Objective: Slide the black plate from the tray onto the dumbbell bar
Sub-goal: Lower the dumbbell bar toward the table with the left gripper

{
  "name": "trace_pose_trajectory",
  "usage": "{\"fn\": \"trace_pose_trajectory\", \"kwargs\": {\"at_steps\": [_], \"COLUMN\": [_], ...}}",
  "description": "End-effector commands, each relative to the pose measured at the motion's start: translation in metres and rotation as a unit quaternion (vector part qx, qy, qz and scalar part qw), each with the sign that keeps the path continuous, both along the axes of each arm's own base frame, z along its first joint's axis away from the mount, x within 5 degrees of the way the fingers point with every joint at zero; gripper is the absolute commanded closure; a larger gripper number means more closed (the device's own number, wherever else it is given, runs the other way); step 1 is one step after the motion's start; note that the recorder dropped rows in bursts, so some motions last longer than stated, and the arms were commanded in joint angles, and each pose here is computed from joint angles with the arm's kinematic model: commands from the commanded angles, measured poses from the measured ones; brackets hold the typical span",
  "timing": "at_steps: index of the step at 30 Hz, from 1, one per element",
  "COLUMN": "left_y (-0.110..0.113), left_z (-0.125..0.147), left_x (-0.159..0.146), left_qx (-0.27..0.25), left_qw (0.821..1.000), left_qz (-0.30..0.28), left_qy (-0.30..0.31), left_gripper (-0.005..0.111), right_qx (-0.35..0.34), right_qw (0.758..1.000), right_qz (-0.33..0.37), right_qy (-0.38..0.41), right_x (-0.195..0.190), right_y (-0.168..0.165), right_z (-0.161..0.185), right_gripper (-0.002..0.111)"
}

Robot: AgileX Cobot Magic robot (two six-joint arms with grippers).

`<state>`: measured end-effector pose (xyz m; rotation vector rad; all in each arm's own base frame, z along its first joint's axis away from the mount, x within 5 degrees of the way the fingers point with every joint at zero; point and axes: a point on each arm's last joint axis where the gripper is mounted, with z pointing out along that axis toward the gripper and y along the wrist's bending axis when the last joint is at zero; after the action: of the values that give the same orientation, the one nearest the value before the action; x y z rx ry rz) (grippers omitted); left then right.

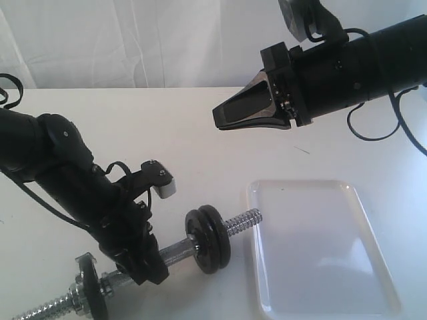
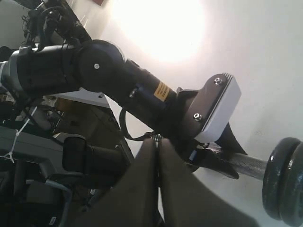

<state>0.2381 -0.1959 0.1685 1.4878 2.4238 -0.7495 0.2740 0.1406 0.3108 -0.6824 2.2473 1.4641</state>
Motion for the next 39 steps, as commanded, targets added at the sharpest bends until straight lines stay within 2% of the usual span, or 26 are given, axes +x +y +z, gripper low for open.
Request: {"fn": "trace_pose_trajectory", "kwargs": {"at_steps": [1,19,31,39], "left_y": [-0.01,-0.015,-0.019,-0.02], "left_z": [0.026,0.036,0.043,0.045], "left_x": [-0.002,0.004,0.012,0.013], "left_qx": [-0.079,-0.122,-0.162,-0.174], "left_qw": [0.996,0.988,0.974,0.97], "left_qz": [0.032,0.09,0.157,0.171], "left_qy": [0.017,0.01,0.008,0.014], "left_gripper": [0.107,0.107,0.107,0.107], "right_qx": [0.001,0.001,0.001,0.001], "right_qw": [1.0,1.0,1.0,1.0], "right_qz": [0.004,0.004,0.004,0.004], "right_qy": [-0.007,-0.007,-0.007,-0.007], "right_x": [-0.002,-0.002,-0.002,-0.002], "right_y": [0.0,0.0,0.0,0.0], "right_z": [0.002,0.002,0.002,0.002], "right_gripper": [0.107,0.107,0.107,0.107]}}
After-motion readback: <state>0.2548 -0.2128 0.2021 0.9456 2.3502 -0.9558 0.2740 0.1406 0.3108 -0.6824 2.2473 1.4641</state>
